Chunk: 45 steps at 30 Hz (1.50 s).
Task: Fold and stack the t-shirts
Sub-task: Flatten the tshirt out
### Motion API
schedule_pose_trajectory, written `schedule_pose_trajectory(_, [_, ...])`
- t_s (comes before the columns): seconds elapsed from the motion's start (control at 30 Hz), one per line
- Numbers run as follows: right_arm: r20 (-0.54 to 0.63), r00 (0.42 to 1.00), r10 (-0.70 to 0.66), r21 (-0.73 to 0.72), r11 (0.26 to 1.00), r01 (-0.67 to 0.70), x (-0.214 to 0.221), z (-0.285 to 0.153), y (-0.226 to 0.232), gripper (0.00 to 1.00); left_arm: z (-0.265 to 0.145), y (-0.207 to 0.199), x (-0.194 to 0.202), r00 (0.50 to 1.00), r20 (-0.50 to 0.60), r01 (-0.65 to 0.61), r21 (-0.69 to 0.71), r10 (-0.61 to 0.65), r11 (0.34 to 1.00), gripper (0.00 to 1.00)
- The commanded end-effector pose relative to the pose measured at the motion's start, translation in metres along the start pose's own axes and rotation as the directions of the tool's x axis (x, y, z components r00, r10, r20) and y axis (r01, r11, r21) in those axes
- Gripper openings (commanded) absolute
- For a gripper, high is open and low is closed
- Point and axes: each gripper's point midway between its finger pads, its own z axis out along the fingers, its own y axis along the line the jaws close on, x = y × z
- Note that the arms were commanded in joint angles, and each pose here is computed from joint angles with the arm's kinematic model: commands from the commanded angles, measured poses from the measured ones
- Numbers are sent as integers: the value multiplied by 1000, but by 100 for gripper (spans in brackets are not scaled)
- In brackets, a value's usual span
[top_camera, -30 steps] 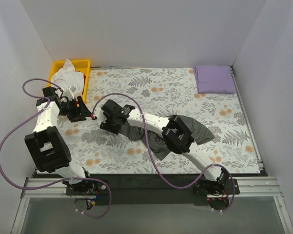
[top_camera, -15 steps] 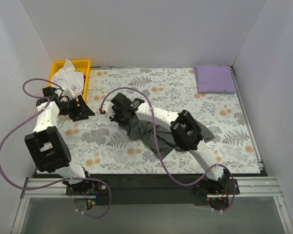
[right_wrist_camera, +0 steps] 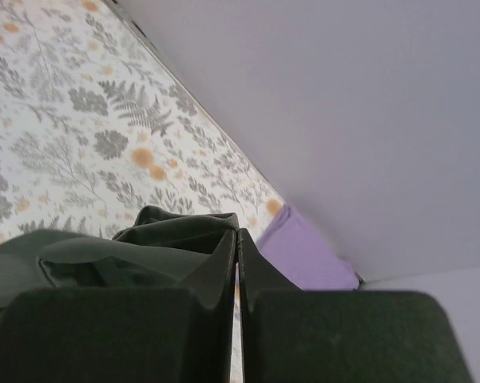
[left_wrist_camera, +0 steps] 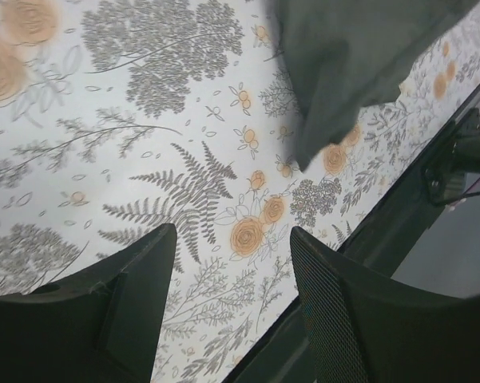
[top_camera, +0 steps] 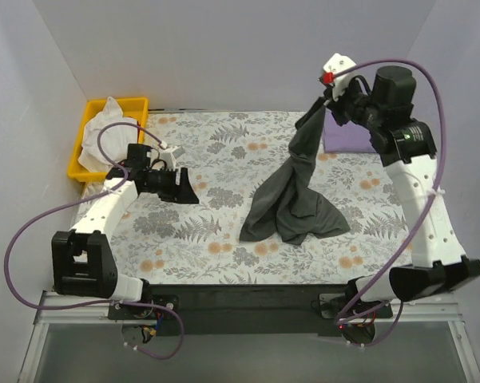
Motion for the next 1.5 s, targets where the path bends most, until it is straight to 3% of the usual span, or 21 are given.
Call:
schedule_pose_trajectory(0.0, [-183, 983, -31, -8, 1000, 30, 77, -10, -2, 1, 21, -11, -4, 993, 33, -109, -25, 109, 994, 59])
schedule_pose_trajectory(0.2, [-287, 958, -13, 23, 1000, 20, 132, -39, 5, 1, 78, -52, 20, 952, -71, -291, 84, 297, 953, 59])
schedule_pose_trajectory(0.37, [-316, 948, 15, 52, 999, 2, 146, -50, 2, 1, 100, -68, 30, 901, -55, -416, 178, 431, 892, 57])
schedule_pose_trajectory(0.6, [-319, 947, 26, 62, 998, -6, 148, -51, -2, 1, 132, -80, 56, 882, -110, -418, 266, 458, 869, 49])
schedule_pose_trajectory(0.97, [-316, 948, 26, 90, 996, 2, 142, -55, -11, 1, 164, -78, 92, 884, -221, -343, 291, 412, 893, 41])
schedule_pose_trajectory(1.1, [-319, 947, 27, 93, 996, 3, 143, -55, -12, 1, 176, -71, 97, 891, -235, -327, 263, 389, 908, 32])
schedule_pose_trajectory(1.13, [-317, 948, 26, 95, 996, 5, 142, -54, -13, 1, 179, -69, 97, 894, -235, -323, 254, 382, 912, 24])
schedule_pose_trajectory(1.33, [-306, 951, 41, 107, 994, -9, 137, -50, -20, 1, 175, -71, 76, 898, -176, -368, 203, 403, 907, 2])
schedule_pose_trajectory(1.47, [-296, 954, 39, 114, 993, -5, 131, -53, -22, 1, 156, -76, 56, 890, -110, -424, 151, 441, 893, 0])
